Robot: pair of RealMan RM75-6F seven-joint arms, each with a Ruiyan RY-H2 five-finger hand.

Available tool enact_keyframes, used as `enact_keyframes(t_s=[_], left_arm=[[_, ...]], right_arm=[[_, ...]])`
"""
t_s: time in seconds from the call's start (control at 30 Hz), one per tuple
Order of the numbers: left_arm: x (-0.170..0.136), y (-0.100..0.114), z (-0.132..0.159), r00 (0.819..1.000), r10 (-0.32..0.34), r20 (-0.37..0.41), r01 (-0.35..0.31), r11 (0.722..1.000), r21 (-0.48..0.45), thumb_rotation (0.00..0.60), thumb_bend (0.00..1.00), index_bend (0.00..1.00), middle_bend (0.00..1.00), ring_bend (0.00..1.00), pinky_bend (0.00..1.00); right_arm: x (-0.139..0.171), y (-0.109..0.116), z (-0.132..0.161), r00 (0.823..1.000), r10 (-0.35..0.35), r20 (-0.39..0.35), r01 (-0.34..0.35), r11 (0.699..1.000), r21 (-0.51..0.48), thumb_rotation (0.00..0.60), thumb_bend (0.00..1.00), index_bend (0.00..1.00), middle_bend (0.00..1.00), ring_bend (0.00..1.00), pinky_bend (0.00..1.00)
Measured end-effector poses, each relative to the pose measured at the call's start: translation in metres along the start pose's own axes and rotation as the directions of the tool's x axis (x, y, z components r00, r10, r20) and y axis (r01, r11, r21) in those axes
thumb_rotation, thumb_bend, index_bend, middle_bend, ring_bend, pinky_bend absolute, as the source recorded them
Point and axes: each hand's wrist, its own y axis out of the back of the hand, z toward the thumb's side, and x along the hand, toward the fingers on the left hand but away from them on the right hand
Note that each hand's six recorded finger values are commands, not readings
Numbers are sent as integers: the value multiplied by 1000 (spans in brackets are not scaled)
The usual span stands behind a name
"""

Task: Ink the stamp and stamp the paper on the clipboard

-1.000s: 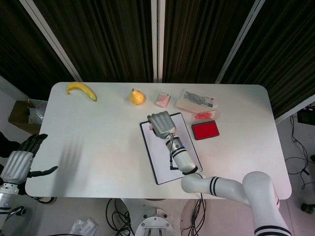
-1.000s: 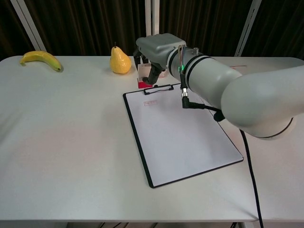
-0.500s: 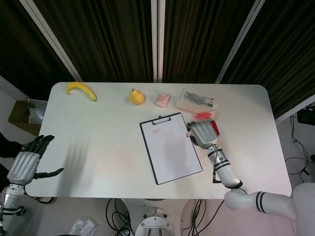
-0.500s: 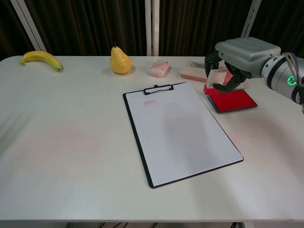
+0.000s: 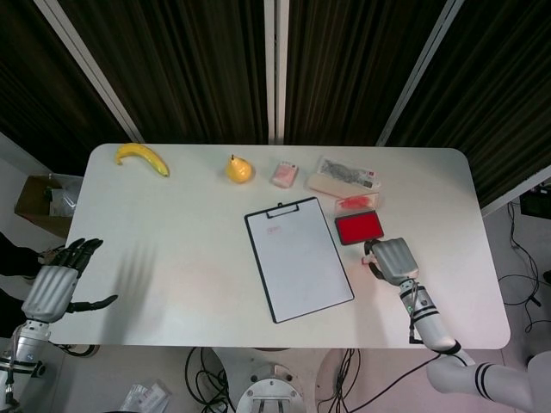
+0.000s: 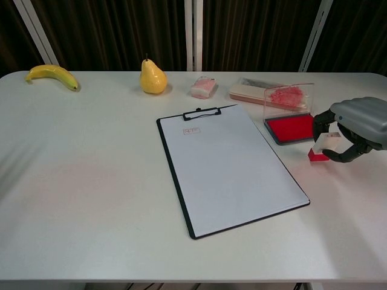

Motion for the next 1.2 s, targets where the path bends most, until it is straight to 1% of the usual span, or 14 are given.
enact_keyframes(t_s=[0.13,0.33,0.43,0.63,0.87,1.2], left_arm=[[-1,0,-2,1000,0,-5,0,1000,0,210,47,72,99,75,183],[-1,-1,-4,1000,0,-6,0,1000,-3,211,47,72,99,75,183],[-1,-1,-4,1000,0,-6,0,1000,-3,211,47,72,98,75,183],[-1,-1,-4,1000,1,-7,-1,1000,-2,211,47,72,99,75,183],[-1,-1,-4,1000,1,-6,-1,1000,-2,209,46,72,99,75,183],[0,1,-4,1000,7,-2,-7,1000,-2,211,47,72,99,75,183]], right_arm=[[1,-10,0,1000,10,-1,-10,1000,-10,600,432,619,578,755,974],[0,-12,2,1000,12,-7,-12,1000,-11,600,432,613,553,755,974],[0,-12,2,1000,15,-10,-16,1000,-9,600,423,580,523,755,974],[1,-11,2,1000,25,-16,-25,1000,-12,600,401,472,477,754,974],[2,-11,1,999,38,-22,-38,999,-4,600,392,385,419,752,974],[5,-5,5,999,28,-36,-28,1000,-2,600,388,373,403,753,974]])
